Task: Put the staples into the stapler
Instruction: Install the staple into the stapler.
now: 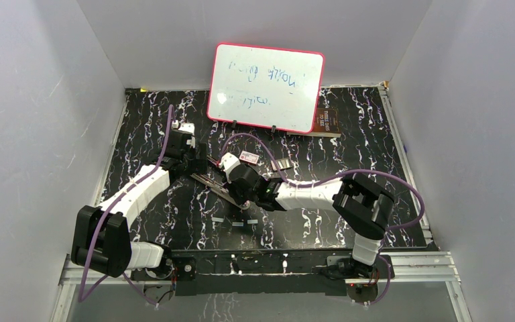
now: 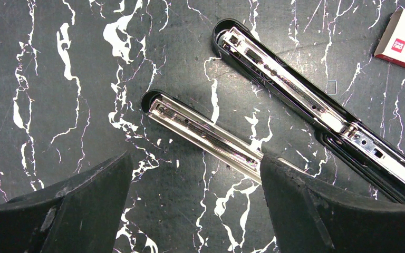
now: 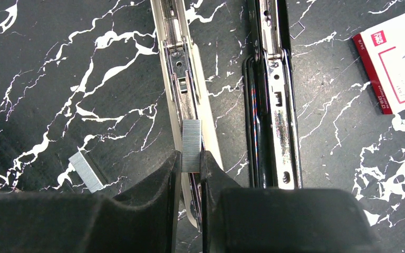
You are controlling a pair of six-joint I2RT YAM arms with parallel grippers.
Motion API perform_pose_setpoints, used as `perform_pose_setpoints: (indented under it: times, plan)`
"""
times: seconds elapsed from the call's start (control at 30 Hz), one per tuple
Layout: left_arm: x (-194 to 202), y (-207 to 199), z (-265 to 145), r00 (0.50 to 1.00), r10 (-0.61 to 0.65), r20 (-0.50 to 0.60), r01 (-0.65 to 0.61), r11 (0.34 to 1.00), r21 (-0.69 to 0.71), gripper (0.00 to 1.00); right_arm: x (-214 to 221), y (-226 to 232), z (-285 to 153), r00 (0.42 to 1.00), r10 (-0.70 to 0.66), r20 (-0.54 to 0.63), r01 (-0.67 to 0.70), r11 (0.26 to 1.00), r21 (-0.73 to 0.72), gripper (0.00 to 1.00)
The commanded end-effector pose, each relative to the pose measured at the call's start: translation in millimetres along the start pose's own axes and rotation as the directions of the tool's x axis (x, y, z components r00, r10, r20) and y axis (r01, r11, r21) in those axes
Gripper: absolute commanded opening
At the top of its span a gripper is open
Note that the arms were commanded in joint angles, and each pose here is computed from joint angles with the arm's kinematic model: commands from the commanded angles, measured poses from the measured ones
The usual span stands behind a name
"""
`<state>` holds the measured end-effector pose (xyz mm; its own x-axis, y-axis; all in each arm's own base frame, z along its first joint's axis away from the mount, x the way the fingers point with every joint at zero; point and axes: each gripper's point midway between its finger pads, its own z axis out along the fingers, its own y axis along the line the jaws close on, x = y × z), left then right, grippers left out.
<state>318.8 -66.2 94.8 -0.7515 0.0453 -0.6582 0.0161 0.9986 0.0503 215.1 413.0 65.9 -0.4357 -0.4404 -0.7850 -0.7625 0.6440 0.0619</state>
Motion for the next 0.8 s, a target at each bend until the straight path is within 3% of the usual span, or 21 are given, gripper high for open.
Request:
perform_pose_setpoints:
  times: [0.0, 0.77]
  plan:
    - [0.5, -0.9, -2.8, 1.0, 0.007, 0.008, -0.007, 1.0, 0.01, 0.89, -21.8, 4.1, 2.4, 0.999, 0.004, 0.042, -0.004, 1.0, -0.003, 0.0]
    - [0.5, -2.1, -4.0, 1.0, 0.014, 0.011, -0.014, 1.0, 0.013, 0.89, -7.2, 4.9, 1.6, 0.999, -0.017, -0.037, 0.017, 1.0, -0.012, 0.0]
